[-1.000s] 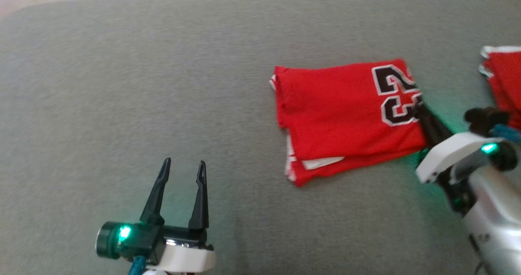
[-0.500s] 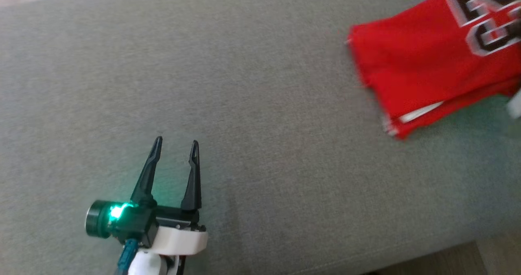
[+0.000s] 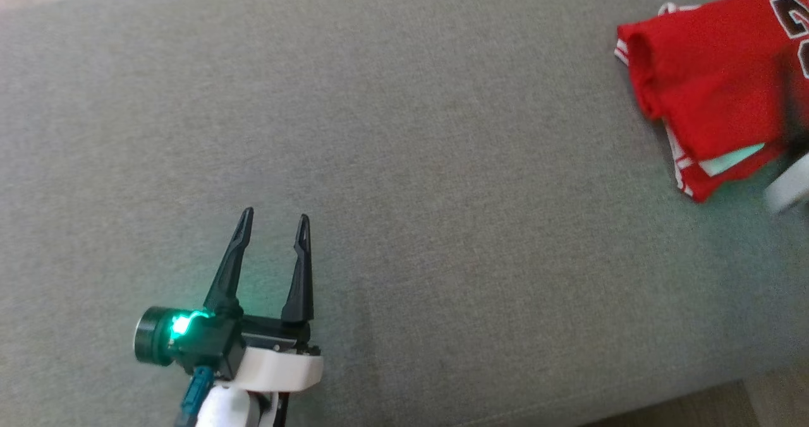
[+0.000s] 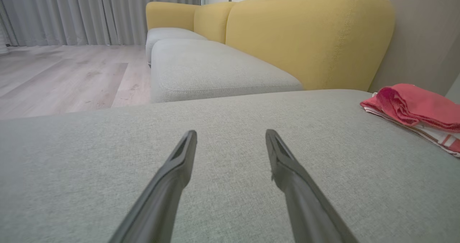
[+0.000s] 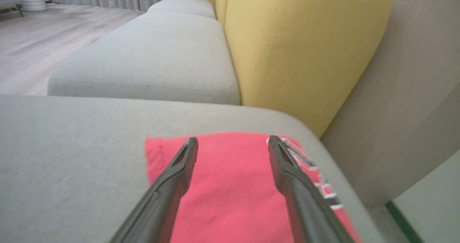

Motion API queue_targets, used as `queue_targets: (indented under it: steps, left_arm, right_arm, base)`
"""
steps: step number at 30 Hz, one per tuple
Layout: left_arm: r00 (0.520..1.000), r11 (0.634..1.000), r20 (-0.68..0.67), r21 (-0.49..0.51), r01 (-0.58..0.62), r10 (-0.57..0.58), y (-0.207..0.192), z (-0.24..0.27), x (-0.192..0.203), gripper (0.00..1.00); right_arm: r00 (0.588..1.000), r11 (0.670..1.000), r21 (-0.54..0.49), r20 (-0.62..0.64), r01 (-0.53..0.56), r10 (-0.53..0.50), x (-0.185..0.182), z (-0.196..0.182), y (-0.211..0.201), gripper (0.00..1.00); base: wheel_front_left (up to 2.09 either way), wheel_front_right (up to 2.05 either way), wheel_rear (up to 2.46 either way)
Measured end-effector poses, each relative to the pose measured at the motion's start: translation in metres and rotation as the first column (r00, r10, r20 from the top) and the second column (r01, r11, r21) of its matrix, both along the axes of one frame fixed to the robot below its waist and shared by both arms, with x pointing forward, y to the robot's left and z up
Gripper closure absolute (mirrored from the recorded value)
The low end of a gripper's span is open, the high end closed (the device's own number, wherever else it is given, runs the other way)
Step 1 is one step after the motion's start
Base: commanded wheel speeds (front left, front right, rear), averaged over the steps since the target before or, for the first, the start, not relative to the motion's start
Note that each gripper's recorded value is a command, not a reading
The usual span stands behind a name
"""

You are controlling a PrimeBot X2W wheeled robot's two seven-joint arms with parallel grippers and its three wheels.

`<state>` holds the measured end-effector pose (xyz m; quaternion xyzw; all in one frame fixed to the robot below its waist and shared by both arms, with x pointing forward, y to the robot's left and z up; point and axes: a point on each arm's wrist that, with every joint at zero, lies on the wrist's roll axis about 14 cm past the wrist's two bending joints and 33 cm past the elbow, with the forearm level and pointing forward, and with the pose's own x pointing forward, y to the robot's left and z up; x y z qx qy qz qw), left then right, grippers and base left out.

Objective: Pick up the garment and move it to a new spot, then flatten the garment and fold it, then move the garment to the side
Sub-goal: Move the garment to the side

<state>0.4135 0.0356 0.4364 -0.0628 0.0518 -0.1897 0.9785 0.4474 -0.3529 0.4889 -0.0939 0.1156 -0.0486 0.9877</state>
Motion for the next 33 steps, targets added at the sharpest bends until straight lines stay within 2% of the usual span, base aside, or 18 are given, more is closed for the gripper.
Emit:
queue_targets:
  steps: [5, 10, 12, 16, 18, 22, 28, 33]
  left_arm:
    - [0.999, 0.999, 0.035, -0.005, -0.038, 0.038, 0.011, 0.016, -0.004, 0.0]
    - [0.993, 0.996, 0.072, -0.017, -0.088, 0.089, 0.024, 0.035, -0.013, 0.0]
    - [0.991, 0.993, 0.068, -0.017, -0.118, 0.119, 0.034, 0.038, -0.026, 0.0]
    - [0.986, 0.987, 0.063, -0.02, -0.156, 0.157, 0.045, 0.04, -0.041, 0.0]
    - [0.982, 0.984, 0.067, -0.022, -0.178, 0.179, 0.052, 0.043, -0.049, 0.0]
    - [0.973, 0.976, 0.081, -0.02, -0.217, 0.218, 0.065, 0.048, -0.065, 0.0]
    - [0.957, 0.962, 0.092, -0.018, -0.274, 0.274, 0.084, 0.051, -0.087, 0.0]
    - [0.95, 0.955, 0.102, -0.018, -0.295, 0.296, 0.088, 0.055, -0.092, 0.0]
  right_arm:
    - [0.994, 0.983, 0.159, -0.042, -0.095, 0.102, -0.026, -0.049, 0.078, 0.0]
    - [0.98, 0.935, 0.294, 0.024, -0.196, 0.198, -0.044, -0.059, 0.151, 0.0]
    - [0.97, 0.907, 0.346, 0.043, -0.241, 0.241, -0.059, -0.063, 0.184, 0.0]
    - [0.959, 0.891, 0.358, 0.054, -0.278, 0.277, -0.074, -0.064, 0.206, 0.0]
    - [0.953, 0.891, 0.339, 0.097, -0.302, 0.286, -0.079, -0.052, 0.212, 0.0]
    - [0.947, 0.908, 0.286, 0.193, -0.305, 0.257, -0.089, -0.023, 0.211, 0.0]
    - [0.948, 0.919, 0.255, 0.19, -0.3, 0.257, -0.125, -0.024, 0.217, 0.0]
    - [0.945, 0.922, 0.244, 0.208, -0.299, 0.252, -0.13, -0.018, 0.217, 0.0]
  base:
    - [0.0, 0.0, 0.0]
    - [0.0, 0.0, 0.0]
    - [0.0, 0.0, 0.0]
    - [0.0, 0.0, 0.0]
    - [0.0, 0.0, 0.0]
    - [0.0, 0.0, 0.0]
    - [0.0, 0.0, 0.0]
    - [0.0, 0.0, 0.0]
